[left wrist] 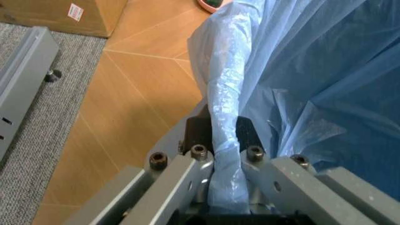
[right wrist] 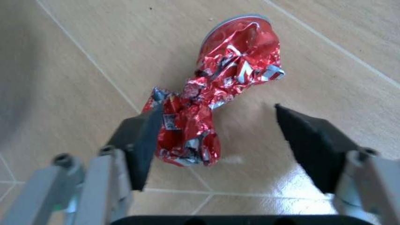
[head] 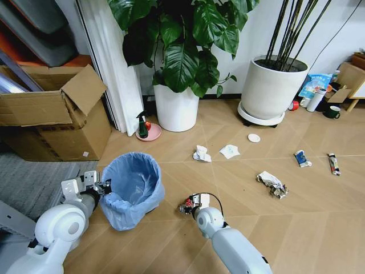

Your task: Pick up the trash bin and place the garbage on the floor into it.

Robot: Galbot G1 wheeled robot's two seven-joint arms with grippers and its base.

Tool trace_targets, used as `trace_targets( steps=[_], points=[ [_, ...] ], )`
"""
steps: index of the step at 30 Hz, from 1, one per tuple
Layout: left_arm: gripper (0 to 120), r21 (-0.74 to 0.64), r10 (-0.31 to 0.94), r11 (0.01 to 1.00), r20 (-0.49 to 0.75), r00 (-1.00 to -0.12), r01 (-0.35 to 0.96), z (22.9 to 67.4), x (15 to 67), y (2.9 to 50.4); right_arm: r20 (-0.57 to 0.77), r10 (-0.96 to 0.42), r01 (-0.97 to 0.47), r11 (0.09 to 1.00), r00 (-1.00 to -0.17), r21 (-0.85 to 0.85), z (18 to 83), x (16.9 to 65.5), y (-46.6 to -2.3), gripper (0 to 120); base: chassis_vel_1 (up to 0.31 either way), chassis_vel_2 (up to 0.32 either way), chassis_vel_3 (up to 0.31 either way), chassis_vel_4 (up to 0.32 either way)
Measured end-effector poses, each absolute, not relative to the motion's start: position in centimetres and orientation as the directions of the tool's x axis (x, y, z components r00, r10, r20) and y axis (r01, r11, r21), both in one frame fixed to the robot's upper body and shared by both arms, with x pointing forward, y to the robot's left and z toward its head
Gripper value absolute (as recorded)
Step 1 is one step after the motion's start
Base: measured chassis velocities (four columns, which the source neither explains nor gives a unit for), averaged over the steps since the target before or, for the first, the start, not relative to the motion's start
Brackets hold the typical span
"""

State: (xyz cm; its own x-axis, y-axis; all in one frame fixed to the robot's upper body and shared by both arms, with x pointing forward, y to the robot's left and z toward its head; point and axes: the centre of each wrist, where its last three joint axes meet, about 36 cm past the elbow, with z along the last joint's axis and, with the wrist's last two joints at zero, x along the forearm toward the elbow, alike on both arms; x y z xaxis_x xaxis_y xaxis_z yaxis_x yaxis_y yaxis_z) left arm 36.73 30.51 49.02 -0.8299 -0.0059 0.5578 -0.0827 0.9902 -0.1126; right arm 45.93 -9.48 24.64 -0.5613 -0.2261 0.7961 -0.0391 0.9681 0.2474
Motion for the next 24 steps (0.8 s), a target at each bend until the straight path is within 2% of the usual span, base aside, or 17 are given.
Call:
trace_targets(
  steps=[1, 5, 6, 8, 11, 12, 14, 15, 18, 24],
  points=[
    [0, -0.113, -0.006, 0.99, 0.558, -0.83, -0.083, 49.0, 36.7, 30.5, 0.796, -0.226, -0.039, 0.968, -0.561, 0.247, 24.6, 45.9, -9.5, 64, 0.0, 0.0, 0.0, 0.0],
    [0, -0.114, -0.004, 0.99, 0.555, -0.832, -0.081, 49.1, 36.7, 30.5, 0.796, -0.228, -0.038, 0.968, -0.561, 0.25, 24.6, 45.9, -9.5, 49, 0.0, 0.0, 0.0, 0.0],
    [0, -0.114, -0.004, 0.99, 0.553, -0.833, -0.08, 49.2, 36.7, 30.5, 0.795, -0.228, -0.037, 0.967, -0.562, 0.252, 24.5, 45.9, -9.6, 40, 0.0, 0.0, 0.0, 0.0],
    [0, -0.114, -0.004, 0.99, 0.551, -0.834, -0.08, 49.2, 36.8, 30.5, 0.794, -0.229, -0.037, 0.967, -0.563, 0.253, 24.6, 45.9, -9.6, 36, 0.0, 0.0, 0.0, 0.0],
    [0, -0.113, -0.005, 0.99, 0.55, -0.835, -0.08, 49.3, 36.9, 30.5, 0.79, -0.228, -0.034, 0.966, -0.569, 0.255, 24.6, 46.0, -9.7, 22, 0.0, 0.0, 0.0, 0.0],
    [0, -0.113, -0.005, 0.99, 0.55, -0.835, -0.08, 49.3, 36.9, 30.5, 0.79, -0.228, -0.034, 0.966, -0.569, 0.255, 24.6, 46.0, -9.7, 22, 0.0, 0.0, 0.0, 0.0],
    [0, -0.113, -0.004, 0.99, 0.55, -0.835, -0.079, 49.3, 36.8, 30.5, 0.788, -0.233, -0.03, 0.964, -0.57, 0.263, 24.5, 45.9, -9.7, 12, 0.0, 0.0, 0.0, 0.0],
    [0, -0.113, -0.004, 0.99, 0.55, -0.835, -0.079, 49.3, 36.8, 30.5, 0.788, -0.233, -0.03, 0.964, -0.57, 0.263, 24.5, 45.9, -9.7, 12, 0.0, 0.0, 0.0, 0.0],
    [0, -0.113, -0.003, 0.991, 0.551, -0.834, -0.078, 49.3, 36.8, 30.5, 0.784, -0.246, -0.017, 0.958, -0.57, 0.288, 24.8, 46.0, -9.9, 1, 0.0, 0.0, 0.0, 0.0],
    [0, -0.116, 0.002, 0.99, 0.548, -0.837, -0.074, 49.4, 36.6, 30.4, 0.753, -0.24, -0.007, 0.955, -0.613, 0.298, 26.4, 46.5, -10.8, 0, 0.0, 0.0, 0.0, 0.0]
  ],
)
